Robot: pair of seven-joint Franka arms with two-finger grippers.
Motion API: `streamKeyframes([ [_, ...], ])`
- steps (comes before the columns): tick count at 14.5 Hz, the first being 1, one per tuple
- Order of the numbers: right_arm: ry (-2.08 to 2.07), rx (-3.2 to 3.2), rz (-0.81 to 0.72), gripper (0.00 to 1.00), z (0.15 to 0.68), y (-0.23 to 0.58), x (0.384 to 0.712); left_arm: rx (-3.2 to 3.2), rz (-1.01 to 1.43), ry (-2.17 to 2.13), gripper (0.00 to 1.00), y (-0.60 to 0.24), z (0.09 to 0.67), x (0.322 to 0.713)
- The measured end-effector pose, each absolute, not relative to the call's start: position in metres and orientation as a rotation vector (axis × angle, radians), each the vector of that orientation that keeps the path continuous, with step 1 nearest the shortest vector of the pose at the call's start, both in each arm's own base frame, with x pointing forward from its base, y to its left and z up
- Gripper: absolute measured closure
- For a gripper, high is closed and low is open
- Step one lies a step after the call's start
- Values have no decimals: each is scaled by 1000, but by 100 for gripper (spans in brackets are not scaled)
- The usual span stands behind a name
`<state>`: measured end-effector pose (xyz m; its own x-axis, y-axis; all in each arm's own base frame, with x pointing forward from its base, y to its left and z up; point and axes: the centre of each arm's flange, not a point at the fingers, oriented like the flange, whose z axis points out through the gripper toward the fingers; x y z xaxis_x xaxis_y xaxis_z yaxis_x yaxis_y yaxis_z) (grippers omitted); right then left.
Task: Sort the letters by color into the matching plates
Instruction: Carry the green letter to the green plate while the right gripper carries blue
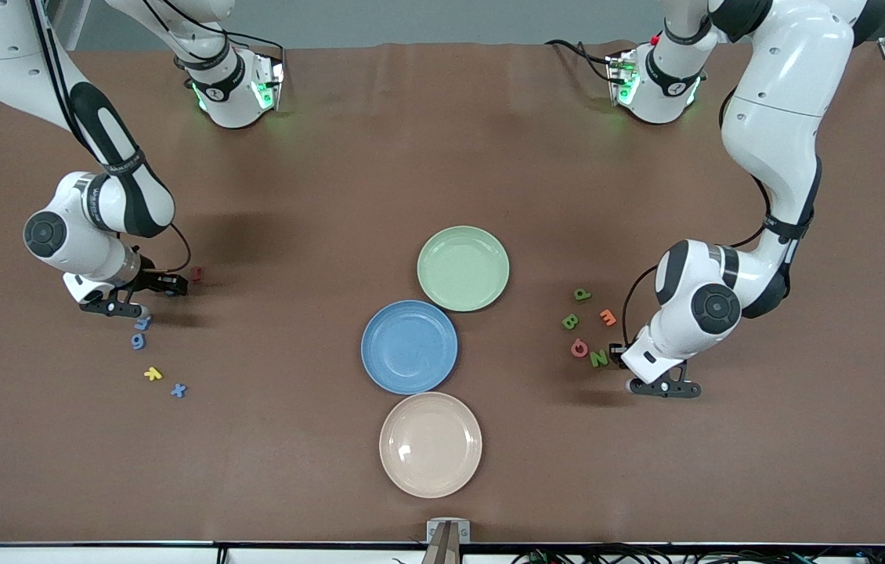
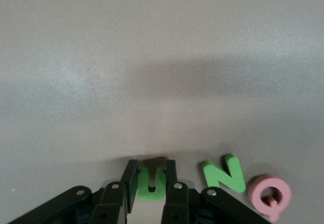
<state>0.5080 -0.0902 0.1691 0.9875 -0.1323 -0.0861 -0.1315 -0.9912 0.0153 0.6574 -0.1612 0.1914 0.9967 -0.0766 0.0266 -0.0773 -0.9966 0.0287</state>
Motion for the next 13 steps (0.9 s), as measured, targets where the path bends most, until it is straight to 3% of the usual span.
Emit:
streamKeyframes([
  [7,-205,3123,-138,42,170,-89,508,3116,-129,24,74,-257,264,616],
  [11,-202,3125,-145,63,173,-87,509,3117,-142,148,74,-358,274,563],
  [13,-203,3125,-148,65,173,-87,509,3120,-141,201,74,-400,276,535],
])
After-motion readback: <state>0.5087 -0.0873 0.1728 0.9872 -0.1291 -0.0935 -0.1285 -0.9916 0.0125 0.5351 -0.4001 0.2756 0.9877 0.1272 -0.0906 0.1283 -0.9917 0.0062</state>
